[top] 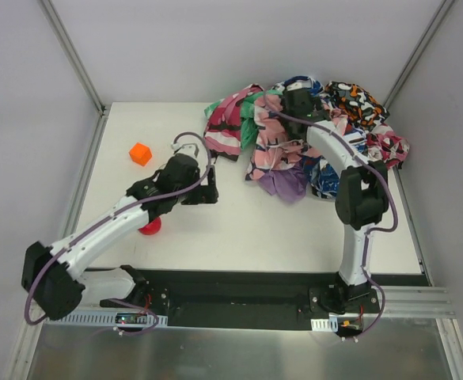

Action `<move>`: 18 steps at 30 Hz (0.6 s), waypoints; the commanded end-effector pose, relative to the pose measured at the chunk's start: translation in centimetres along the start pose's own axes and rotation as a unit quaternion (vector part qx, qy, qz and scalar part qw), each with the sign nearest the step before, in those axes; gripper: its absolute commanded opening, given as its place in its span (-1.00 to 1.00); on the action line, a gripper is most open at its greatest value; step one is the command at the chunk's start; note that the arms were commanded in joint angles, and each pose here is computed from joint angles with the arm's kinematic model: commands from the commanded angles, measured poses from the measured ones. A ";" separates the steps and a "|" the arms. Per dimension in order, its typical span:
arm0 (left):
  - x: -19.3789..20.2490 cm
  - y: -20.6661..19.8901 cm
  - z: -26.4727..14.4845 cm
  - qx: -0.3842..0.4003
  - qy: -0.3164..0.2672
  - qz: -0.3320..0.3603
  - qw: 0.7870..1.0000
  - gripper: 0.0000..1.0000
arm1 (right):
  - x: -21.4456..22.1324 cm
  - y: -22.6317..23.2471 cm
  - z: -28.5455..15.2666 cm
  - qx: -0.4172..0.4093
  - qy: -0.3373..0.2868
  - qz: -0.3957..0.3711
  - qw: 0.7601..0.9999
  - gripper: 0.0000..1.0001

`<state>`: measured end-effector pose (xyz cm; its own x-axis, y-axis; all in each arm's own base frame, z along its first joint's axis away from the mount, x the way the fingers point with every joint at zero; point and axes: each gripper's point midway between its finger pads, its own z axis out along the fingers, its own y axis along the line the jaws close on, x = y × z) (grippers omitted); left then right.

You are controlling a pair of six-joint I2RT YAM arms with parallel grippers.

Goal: Pick out a specific cloth from the pile

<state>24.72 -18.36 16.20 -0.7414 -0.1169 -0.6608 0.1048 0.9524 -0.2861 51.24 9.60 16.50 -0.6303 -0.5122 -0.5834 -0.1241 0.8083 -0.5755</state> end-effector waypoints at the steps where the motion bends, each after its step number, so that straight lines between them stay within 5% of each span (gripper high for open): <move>1: -3.0 -6.8 2.1 0.113 0.007 0.027 0.993 0.98 | 5.2 -2.9 5.7 -0.035 0.110 0.143 0.983 0.80; 8: -3.3 -13.0 7.9 0.179 0.088 0.027 0.979 0.98 | 8.6 -4.2 9.7 -0.073 0.183 0.251 0.948 0.82; 18: -3.4 -15.3 18.0 0.131 0.098 -0.046 0.985 0.98 | 12.1 -4.5 11.6 -0.088 0.239 0.380 0.889 0.85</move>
<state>35.09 -35.06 10.46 -0.8735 -0.0144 -0.4867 0.2449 0.8509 -0.4647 56.72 -0.06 11.13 -0.7703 0.1697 -0.6147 0.2086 0.9780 0.0086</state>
